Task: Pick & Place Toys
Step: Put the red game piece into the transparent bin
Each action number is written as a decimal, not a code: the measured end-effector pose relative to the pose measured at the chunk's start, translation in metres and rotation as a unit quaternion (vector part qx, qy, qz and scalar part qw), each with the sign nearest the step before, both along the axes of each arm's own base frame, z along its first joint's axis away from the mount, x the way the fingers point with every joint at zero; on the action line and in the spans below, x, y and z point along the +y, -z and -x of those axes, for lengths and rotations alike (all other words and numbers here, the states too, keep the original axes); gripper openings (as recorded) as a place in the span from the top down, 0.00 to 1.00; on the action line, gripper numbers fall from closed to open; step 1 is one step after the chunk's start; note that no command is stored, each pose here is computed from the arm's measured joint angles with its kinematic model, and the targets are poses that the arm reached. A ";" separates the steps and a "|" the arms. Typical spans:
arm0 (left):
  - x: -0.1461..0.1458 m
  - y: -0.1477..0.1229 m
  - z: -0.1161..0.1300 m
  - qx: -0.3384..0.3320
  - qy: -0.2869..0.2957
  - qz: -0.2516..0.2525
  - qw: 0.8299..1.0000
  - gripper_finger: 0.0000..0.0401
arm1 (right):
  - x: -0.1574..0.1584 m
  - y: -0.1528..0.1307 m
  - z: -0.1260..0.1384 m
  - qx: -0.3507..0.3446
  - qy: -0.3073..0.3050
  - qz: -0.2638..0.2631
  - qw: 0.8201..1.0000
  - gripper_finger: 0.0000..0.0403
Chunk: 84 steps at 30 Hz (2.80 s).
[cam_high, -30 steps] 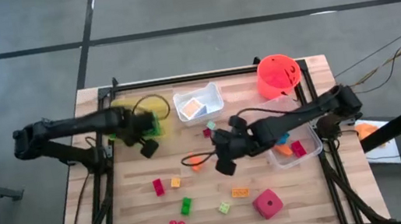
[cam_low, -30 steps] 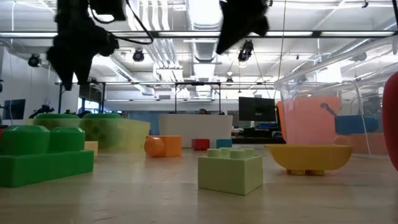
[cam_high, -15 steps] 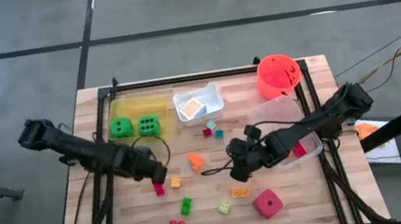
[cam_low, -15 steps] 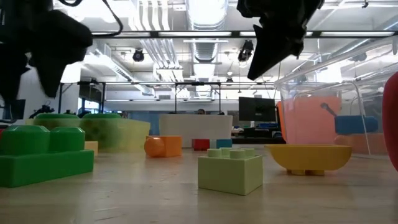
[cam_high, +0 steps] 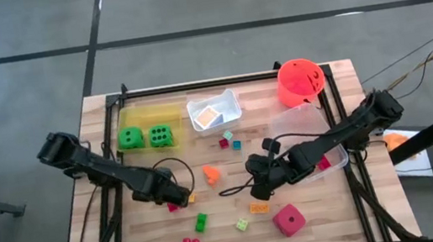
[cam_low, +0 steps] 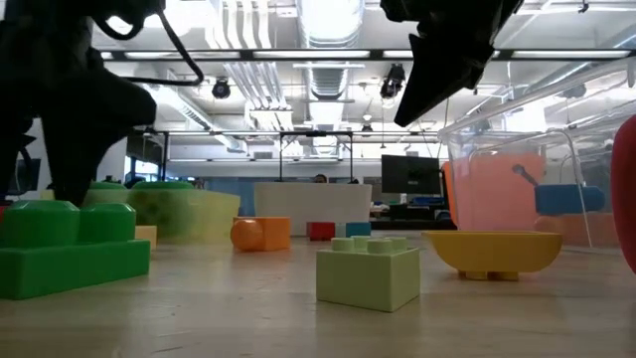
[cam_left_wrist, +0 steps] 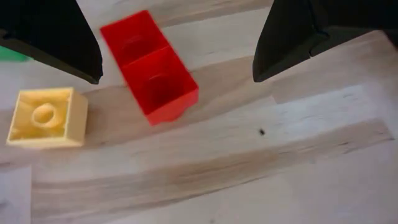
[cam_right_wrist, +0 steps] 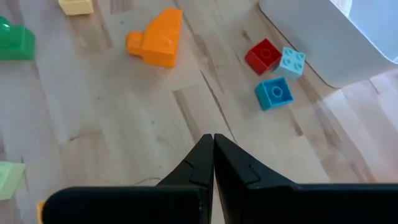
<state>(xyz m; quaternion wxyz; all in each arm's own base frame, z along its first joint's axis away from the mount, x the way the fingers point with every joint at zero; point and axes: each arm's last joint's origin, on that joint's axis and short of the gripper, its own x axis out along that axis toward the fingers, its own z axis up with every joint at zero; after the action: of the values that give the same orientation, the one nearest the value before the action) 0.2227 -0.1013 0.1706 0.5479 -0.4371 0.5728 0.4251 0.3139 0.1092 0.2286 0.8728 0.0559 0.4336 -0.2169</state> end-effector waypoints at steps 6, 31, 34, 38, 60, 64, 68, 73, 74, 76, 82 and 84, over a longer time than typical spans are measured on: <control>-0.001 0.002 -0.003 -0.010 -0.002 0.006 1.000 0.01 | 0.001 -0.001 0.000 0.001 -0.009 0.005 1.000 0.98; 0.003 0.028 0.005 -0.034 0.029 0.013 0.999 0.57 | 0.003 -0.001 0.000 0.003 -0.017 0.006 1.000 0.98; 0.002 0.026 0.004 -0.038 0.054 0.014 0.998 0.67 | 0.003 -0.001 0.000 0.005 -0.022 0.010 1.000 0.98; 0.002 0.019 0.002 -0.058 0.095 0.010 0.994 0.70 | 0.003 -0.002 -0.002 -0.001 -0.033 0.015 0.999 0.98; 0.049 -0.107 0.013 -0.449 0.259 -0.279 0.808 0.70 | -0.025 -0.035 -0.045 -0.175 -0.070 0.038 0.981 0.63; 0.052 -0.121 0.007 -0.482 0.312 -0.333 0.748 0.70 | -0.035 -0.046 -0.056 -0.250 -0.057 0.000 0.967 0.46; 0.050 -0.132 0.000 -0.525 0.352 -0.353 0.690 0.70 | -0.039 -0.056 -0.062 -0.315 -0.053 -0.014 0.948 0.32; 0.046 -0.142 -0.005 -0.577 0.375 -0.349 0.636 0.70 | -0.038 -0.067 -0.066 -0.367 -0.057 -0.009 0.929 0.21; 0.046 -0.143 -0.005 -0.583 0.376 -0.348 0.631 0.70 | -0.038 -0.069 -0.066 -0.375 -0.059 -0.008 0.925 0.19; 0.045 -0.145 -0.005 -0.589 0.375 -0.348 0.625 0.70 | -0.037 -0.070 -0.066 -0.382 -0.062 -0.005 0.922 0.17; 0.046 -0.147 -0.005 -0.597 0.379 -0.356 0.611 0.70 | -0.035 -0.073 -0.066 -0.387 -0.091 -0.023 0.917 0.17; 0.046 -0.147 -0.005 -0.598 0.381 -0.354 0.611 0.70 | -0.031 -0.073 -0.065 -0.387 -0.096 -0.025 0.917 0.17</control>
<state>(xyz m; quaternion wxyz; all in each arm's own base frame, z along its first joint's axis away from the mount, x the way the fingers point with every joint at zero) 0.2278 -0.0556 0.3180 0.9933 -0.1090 0.0384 -0.0077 0.3789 0.0778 0.3013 0.9874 0.1154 0.0702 -0.0826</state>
